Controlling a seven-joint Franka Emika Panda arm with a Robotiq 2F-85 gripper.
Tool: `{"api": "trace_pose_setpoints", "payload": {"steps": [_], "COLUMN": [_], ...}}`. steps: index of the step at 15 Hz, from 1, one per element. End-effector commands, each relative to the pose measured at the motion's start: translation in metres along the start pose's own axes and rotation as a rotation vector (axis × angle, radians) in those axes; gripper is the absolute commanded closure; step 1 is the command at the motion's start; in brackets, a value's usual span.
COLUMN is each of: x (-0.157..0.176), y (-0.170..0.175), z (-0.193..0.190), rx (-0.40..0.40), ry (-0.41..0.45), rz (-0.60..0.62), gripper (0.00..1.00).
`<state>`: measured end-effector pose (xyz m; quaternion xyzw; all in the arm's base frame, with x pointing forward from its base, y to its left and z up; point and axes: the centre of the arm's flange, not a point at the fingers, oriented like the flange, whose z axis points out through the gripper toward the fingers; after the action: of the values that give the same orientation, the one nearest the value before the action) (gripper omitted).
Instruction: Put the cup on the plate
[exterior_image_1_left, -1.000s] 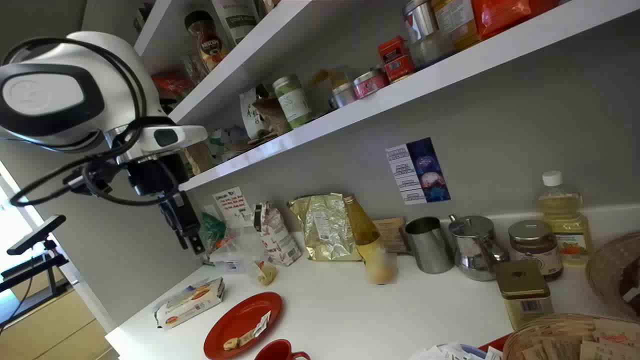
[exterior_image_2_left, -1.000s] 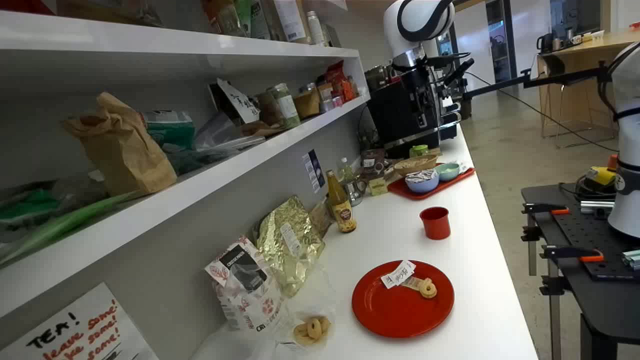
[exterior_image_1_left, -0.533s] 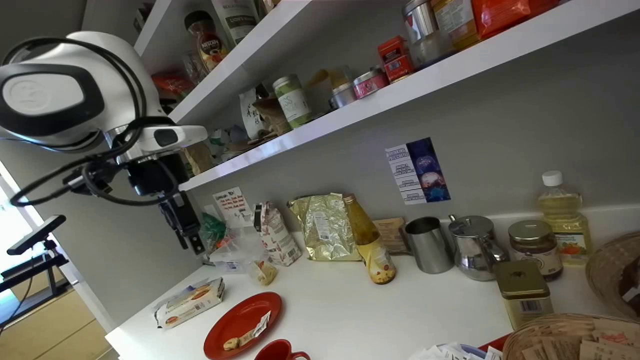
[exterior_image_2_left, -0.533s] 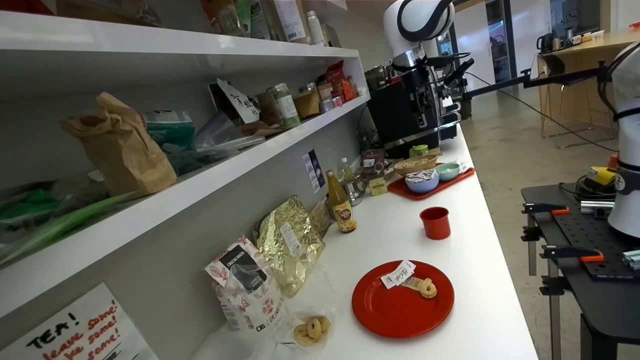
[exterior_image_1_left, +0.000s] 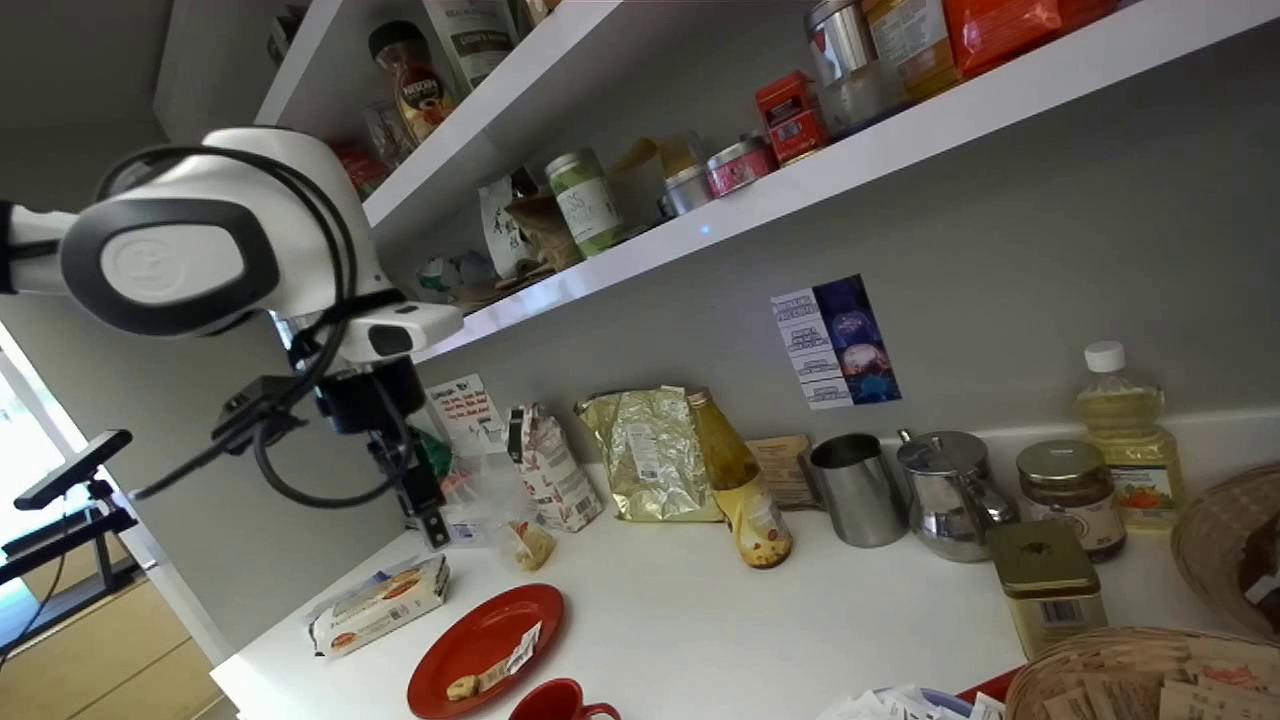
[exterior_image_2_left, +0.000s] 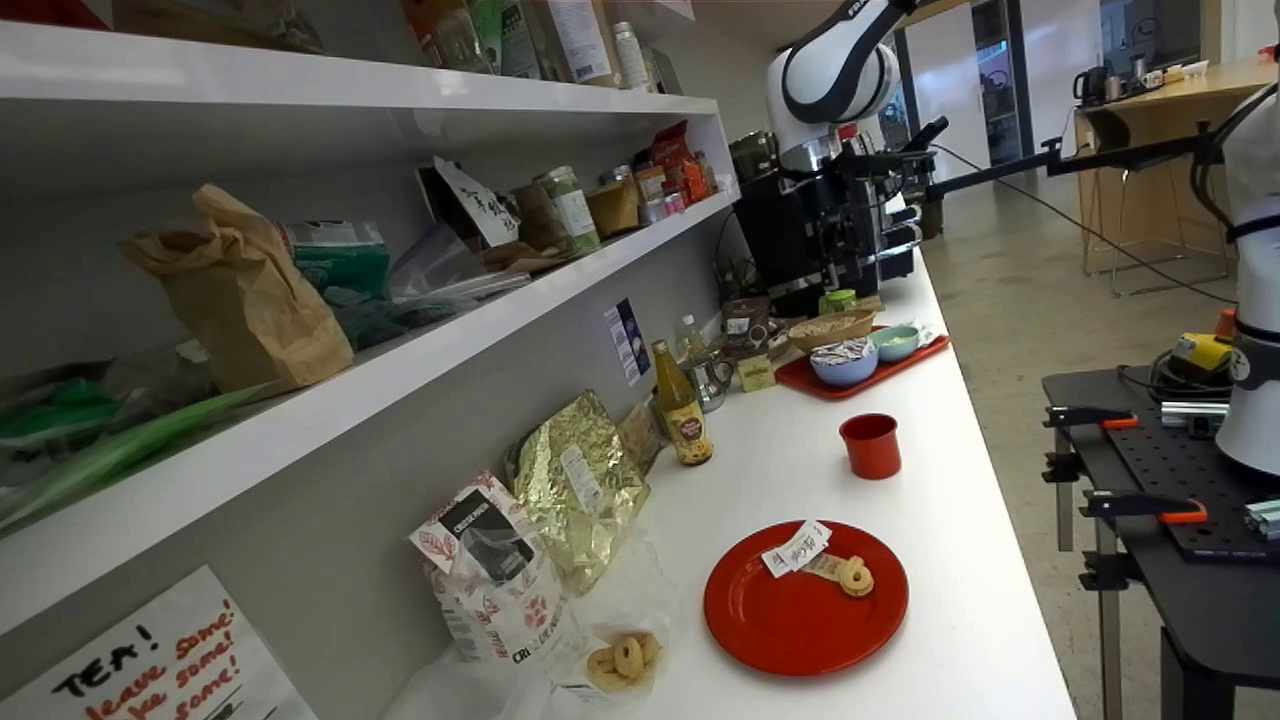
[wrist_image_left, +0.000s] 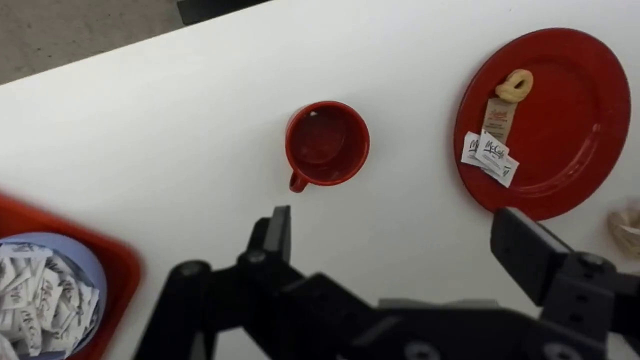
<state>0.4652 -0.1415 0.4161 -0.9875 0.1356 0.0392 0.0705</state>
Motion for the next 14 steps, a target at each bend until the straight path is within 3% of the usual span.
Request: {"api": "trace_pose_setpoints", "payload": {"steps": [1, 9, 14], "x": [0.028, 0.042, 0.043], "y": [0.003, 0.009, 0.011], "z": [0.045, 0.154, 0.191], "rx": [0.028, -0.032, -0.049], "ry": [-0.009, -0.180, -0.252], "rz": [0.055, 0.082, 0.089], "gripper": [0.00, 0.00, 0.00]}}
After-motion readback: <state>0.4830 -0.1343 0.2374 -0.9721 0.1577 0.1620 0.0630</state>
